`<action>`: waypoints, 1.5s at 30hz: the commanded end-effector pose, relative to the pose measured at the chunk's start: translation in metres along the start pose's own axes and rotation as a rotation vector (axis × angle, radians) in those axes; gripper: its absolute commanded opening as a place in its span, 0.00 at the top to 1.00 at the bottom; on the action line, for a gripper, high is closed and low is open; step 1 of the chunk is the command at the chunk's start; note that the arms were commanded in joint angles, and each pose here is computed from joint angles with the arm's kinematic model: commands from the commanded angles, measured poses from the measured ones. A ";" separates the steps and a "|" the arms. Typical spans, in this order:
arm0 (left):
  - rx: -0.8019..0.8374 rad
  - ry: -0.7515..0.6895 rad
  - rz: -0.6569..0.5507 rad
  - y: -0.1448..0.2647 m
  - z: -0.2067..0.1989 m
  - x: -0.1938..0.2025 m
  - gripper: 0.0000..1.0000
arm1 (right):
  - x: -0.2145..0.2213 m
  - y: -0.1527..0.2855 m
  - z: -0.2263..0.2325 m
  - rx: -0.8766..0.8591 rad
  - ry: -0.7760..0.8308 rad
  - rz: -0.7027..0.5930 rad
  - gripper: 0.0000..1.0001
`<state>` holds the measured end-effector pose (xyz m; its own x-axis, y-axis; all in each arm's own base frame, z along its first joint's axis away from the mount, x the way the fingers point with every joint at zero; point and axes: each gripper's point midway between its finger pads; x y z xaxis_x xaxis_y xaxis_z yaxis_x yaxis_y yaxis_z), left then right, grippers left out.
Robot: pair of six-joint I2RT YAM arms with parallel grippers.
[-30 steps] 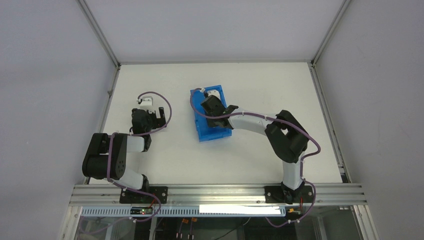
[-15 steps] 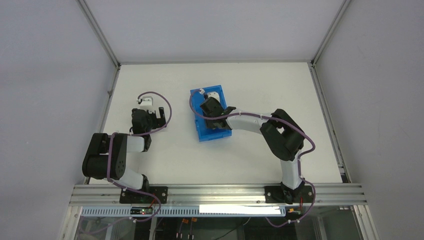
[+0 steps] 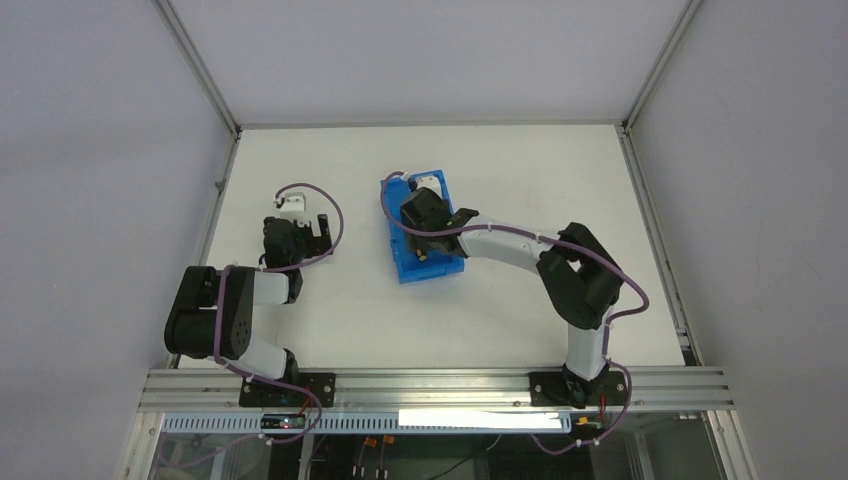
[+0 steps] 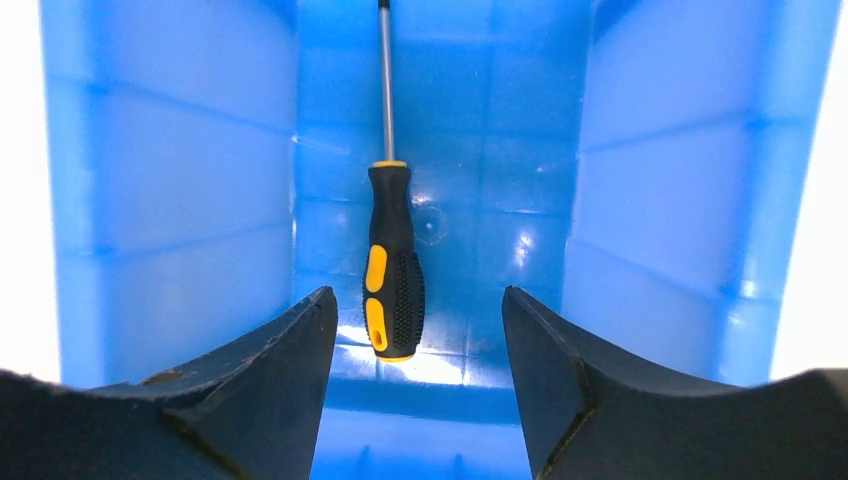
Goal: Put the screwdriver in the bin
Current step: Place the screwdriver in the bin, then reset both arms
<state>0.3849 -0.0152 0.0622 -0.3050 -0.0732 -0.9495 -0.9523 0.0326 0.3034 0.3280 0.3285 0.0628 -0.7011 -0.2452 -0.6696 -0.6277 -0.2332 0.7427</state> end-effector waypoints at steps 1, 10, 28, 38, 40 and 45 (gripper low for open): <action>0.020 0.010 -0.057 -0.003 -0.002 -0.019 0.00 | -0.059 0.045 0.004 -0.026 -0.023 -0.143 0.36; 0.022 0.011 -0.057 -0.003 -0.002 -0.019 0.00 | -0.103 0.093 0.005 -0.058 -0.012 -0.228 0.36; 0.023 0.011 -0.057 -0.003 -0.002 -0.019 0.00 | -0.191 0.173 0.003 -0.082 0.057 -0.416 0.35; 0.023 0.011 -0.058 -0.003 -0.002 -0.019 0.00 | -0.202 0.186 -0.008 -0.043 0.084 -0.459 0.26; 0.023 0.010 -0.058 -0.003 -0.002 -0.019 0.00 | -0.201 0.186 -0.012 -0.027 0.086 -0.461 0.14; 0.022 0.012 -0.058 -0.003 -0.001 -0.019 0.00 | -0.193 0.180 -0.034 0.028 0.097 -0.443 0.01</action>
<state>0.3847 -0.0182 0.0622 -0.3065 -0.0733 -0.9491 -0.9515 0.0506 0.3034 0.3603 0.3290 0.2926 -0.3884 -0.2454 -0.8882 -0.8223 -0.3428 0.4542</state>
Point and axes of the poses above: each gripper's point midway between its finger pads, its own y axis back along the fingers, its own z axis along the line the jaws close on, x = y × z, and after that the axes turned 3 degrees about y, right-handed
